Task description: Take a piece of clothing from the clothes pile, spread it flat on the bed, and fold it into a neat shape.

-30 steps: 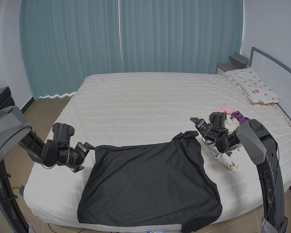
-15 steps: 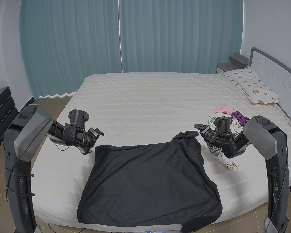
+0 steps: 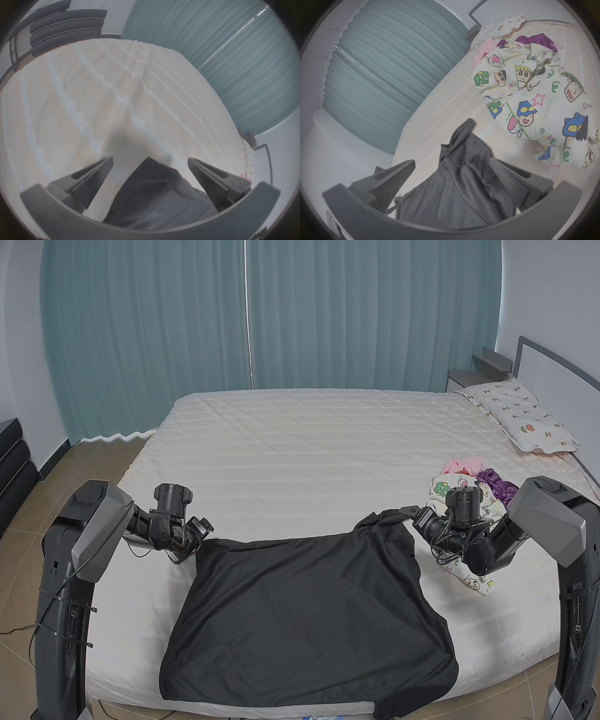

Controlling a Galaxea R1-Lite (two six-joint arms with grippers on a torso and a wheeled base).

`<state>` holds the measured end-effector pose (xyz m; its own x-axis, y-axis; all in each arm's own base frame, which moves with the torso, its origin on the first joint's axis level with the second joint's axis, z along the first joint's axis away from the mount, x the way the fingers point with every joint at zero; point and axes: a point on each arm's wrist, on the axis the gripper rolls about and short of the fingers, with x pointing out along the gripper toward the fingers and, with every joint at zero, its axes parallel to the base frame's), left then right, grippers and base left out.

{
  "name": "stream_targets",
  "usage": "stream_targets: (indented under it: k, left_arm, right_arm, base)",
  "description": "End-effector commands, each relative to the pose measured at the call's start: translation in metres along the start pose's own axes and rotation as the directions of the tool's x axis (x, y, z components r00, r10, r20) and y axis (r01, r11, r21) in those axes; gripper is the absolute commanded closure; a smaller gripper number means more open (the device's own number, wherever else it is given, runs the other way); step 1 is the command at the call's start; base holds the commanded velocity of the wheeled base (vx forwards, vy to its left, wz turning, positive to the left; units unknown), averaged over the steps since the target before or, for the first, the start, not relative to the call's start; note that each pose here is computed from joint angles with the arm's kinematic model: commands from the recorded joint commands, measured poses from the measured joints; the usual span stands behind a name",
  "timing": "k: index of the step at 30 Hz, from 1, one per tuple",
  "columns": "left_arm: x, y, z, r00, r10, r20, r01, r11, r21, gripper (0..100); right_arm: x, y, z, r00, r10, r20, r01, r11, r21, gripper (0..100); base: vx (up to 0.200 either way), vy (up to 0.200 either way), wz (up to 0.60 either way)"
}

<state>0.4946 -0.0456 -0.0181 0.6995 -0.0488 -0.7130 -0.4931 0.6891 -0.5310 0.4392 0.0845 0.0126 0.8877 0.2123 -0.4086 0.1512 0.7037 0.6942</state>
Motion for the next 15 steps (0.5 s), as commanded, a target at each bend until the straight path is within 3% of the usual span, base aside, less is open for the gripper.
stream_targets:
  k: [1, 11, 15]
  left_arm:
    - [0.006, 0.000, -0.005, 1.000, -0.002, -0.010, 0.002, 1.000, 0.009, 100]
    - [0.007, 0.000, 0.002, 1.000, 0.006, 0.022, -0.006, 1.000, 0.002, 100]
    - [-0.001, -0.001, 0.016, 0.997, 0.014, 0.079, -0.013, 1.000, -0.012, 100]
  right_arm:
    - [-0.003, -0.001, -0.001, 1.000, -0.009, -0.009, 0.009, 1.000, -0.001, 0]
    - [-0.002, -0.021, -0.009, 0.996, -0.068, -0.057, 0.067, 0.997, -0.026, 0]
    - [0.004, -0.026, -0.007, 0.990, -0.087, -0.108, 0.085, 0.996, -0.023, 0]
  base:
    - [0.000, 0.000, 0.00]
    - [0.000, 0.000, 0.00]
    - [0.000, 0.000, 0.00]
